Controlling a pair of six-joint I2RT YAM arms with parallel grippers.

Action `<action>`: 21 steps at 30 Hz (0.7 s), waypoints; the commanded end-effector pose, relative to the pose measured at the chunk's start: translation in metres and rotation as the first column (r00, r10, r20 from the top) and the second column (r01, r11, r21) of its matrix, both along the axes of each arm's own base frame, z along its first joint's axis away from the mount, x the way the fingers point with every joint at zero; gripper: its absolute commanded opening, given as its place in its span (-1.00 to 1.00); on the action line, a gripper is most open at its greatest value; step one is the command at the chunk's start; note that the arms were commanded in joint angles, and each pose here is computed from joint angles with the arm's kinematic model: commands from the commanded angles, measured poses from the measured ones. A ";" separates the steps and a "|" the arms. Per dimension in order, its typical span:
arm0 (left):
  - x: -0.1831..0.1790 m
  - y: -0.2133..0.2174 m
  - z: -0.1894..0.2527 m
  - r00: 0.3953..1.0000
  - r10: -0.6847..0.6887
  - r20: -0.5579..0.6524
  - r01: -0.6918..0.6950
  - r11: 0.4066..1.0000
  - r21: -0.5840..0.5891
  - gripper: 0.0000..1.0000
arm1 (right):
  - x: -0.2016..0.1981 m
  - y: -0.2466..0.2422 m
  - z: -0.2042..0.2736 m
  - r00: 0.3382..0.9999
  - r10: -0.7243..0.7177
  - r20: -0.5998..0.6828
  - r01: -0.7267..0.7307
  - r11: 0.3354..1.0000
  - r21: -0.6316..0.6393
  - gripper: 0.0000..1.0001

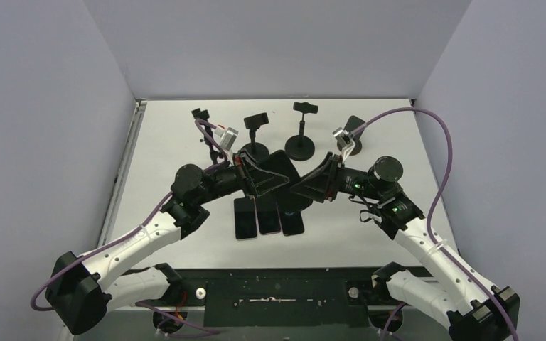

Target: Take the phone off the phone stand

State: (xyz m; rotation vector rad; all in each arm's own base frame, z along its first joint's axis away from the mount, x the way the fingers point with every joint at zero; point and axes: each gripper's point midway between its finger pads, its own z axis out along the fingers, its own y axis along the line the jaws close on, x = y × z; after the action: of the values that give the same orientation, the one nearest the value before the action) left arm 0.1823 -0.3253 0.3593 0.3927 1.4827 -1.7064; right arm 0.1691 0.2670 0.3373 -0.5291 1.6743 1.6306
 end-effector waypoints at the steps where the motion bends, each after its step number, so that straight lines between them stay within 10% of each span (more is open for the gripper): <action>1: -0.013 0.013 0.046 0.989 0.013 0.146 0.006 0.992 -0.129 -1.00 | -0.012 -0.001 0.000 0.999 0.044 0.024 -0.044 0.999 0.015 -0.32; 11: -0.014 0.015 0.045 0.988 0.017 0.151 0.004 0.991 -0.134 -0.99 | -0.017 -0.002 0.001 0.998 0.050 0.034 -0.052 0.997 0.052 -1.00; 18: -0.003 0.022 0.036 0.988 0.096 0.119 -0.083 0.991 -0.108 0.72 | 0.002 -0.012 0.002 0.990 -0.112 0.091 0.110 0.994 0.018 -1.00; 21: 0.003 0.032 0.020 0.984 0.166 0.071 -0.161 0.984 -0.076 0.95 | 0.019 -0.021 -0.009 0.968 -0.230 0.097 0.235 0.970 -0.052 -1.00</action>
State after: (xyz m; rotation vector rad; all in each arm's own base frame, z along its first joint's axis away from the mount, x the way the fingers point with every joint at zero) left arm 0.1787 -0.3111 0.3761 0.3685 1.3861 -1.6760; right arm 0.1645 0.2609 0.3162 -0.5039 1.6991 1.5836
